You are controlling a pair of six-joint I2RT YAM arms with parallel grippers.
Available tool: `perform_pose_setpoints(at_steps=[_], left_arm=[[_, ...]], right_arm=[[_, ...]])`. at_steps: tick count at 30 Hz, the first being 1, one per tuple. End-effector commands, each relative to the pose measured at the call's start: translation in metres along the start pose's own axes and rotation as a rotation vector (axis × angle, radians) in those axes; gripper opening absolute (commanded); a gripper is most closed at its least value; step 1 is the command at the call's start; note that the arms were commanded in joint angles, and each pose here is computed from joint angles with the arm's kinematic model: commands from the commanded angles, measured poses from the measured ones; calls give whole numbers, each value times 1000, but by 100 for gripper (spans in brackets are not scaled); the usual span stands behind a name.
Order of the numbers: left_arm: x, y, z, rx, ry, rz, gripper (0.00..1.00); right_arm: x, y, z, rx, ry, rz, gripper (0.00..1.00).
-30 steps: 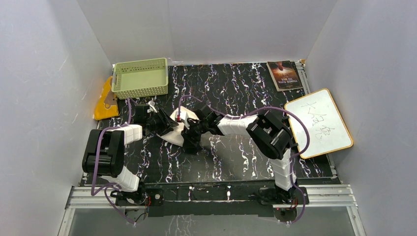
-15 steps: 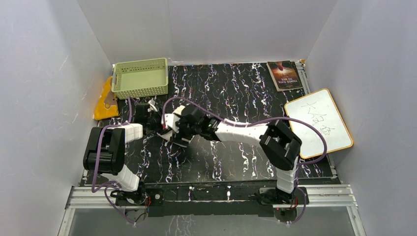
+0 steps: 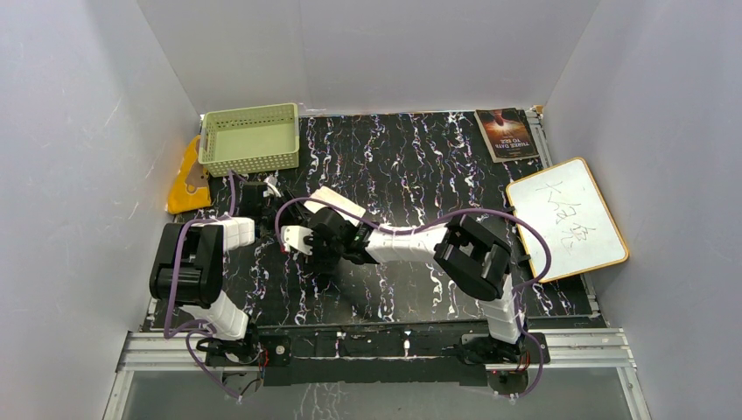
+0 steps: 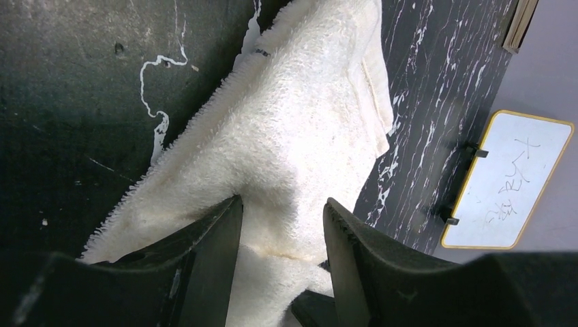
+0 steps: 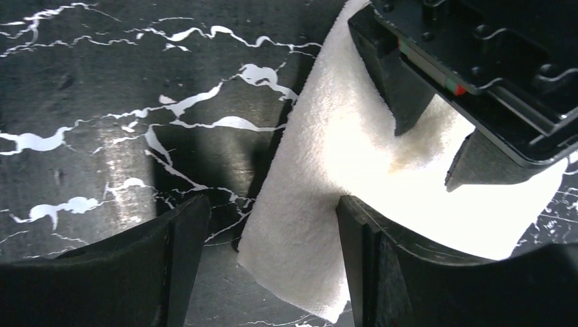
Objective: Roll the towels
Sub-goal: Roll the towel at the center of the board.
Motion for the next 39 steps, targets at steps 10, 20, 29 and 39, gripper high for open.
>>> perform_pose_setpoints(at_steps=[10, 20, 29, 39], left_arm=[[36, -10, 5, 40, 158, 3, 47], [14, 0, -4, 28, 128, 15, 47], [-46, 70, -69, -106, 63, 97, 62], [-50, 61, -105, -121, -39, 149, 64]], right_arm=[[-12, -17, 23, 32, -80, 67, 58], [7, -59, 35, 83, 67, 235, 38], [31, -54, 2, -90, 226, 512, 16], [24, -21, -33, -262, 330, 950, 0]])
Point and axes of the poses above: each gripper's point midway between its finger pads, its own z axis out along the fingers, its own x axis along the line the jaws close on, y = z × x, the point moved 5 cm from there along -z, back along the fingers, and after that the axes turned 8 degrees about -z, right-handed, at the moved point
